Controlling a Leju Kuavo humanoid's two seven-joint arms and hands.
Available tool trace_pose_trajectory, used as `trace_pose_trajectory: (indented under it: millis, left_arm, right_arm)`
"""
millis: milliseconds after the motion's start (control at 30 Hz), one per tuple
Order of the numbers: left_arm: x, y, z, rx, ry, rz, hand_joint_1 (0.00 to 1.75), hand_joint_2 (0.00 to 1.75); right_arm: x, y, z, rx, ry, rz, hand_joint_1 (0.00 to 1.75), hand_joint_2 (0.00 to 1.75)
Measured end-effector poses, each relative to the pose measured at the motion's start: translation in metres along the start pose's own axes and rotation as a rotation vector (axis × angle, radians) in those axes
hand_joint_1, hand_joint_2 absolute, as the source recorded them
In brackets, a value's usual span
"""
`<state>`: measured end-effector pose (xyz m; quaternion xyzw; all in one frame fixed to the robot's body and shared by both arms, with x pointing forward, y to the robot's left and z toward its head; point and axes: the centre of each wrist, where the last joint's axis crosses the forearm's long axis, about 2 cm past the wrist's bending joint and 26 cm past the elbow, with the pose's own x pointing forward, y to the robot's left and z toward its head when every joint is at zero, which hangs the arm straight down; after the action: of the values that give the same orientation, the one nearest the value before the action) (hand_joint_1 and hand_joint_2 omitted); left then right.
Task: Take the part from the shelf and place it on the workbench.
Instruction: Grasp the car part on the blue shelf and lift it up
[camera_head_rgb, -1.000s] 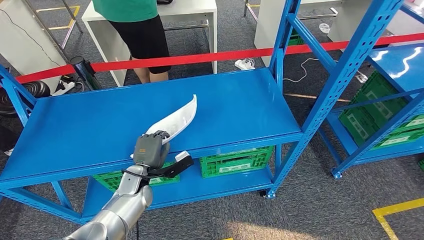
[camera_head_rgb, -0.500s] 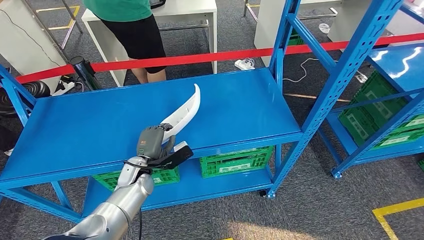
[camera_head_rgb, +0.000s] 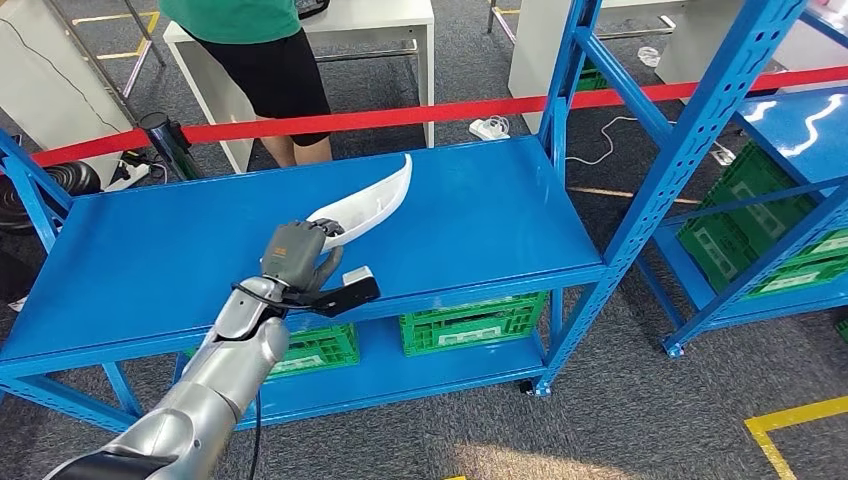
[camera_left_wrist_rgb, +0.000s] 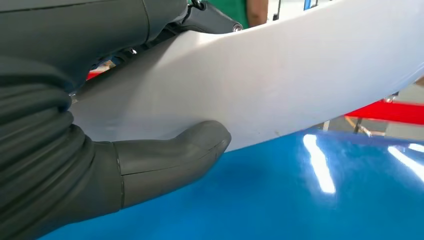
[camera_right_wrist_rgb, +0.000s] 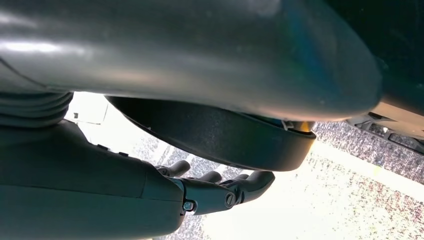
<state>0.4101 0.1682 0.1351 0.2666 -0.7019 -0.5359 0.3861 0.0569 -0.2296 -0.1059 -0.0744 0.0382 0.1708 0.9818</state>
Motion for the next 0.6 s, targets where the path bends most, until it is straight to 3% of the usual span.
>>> trace_pose_trajectory:
  millis: [267, 600]
  left_arm:
    - [-0.008, 0.03, -0.003, 0.034, -0.075, -0.05, 1.75, 1.75]
    - [-0.013, 0.047, 0.021, -0.007, -0.173, 0.024, 1.75, 1.75]
  right_arm:
    - [-0.001, -0.001, -0.001, 0.003, 0.007, -0.031, 0.0, 0.0]
    - [-0.003, -0.002, -0.001, 0.001, 0.016, -0.066, 0.0, 0.0]
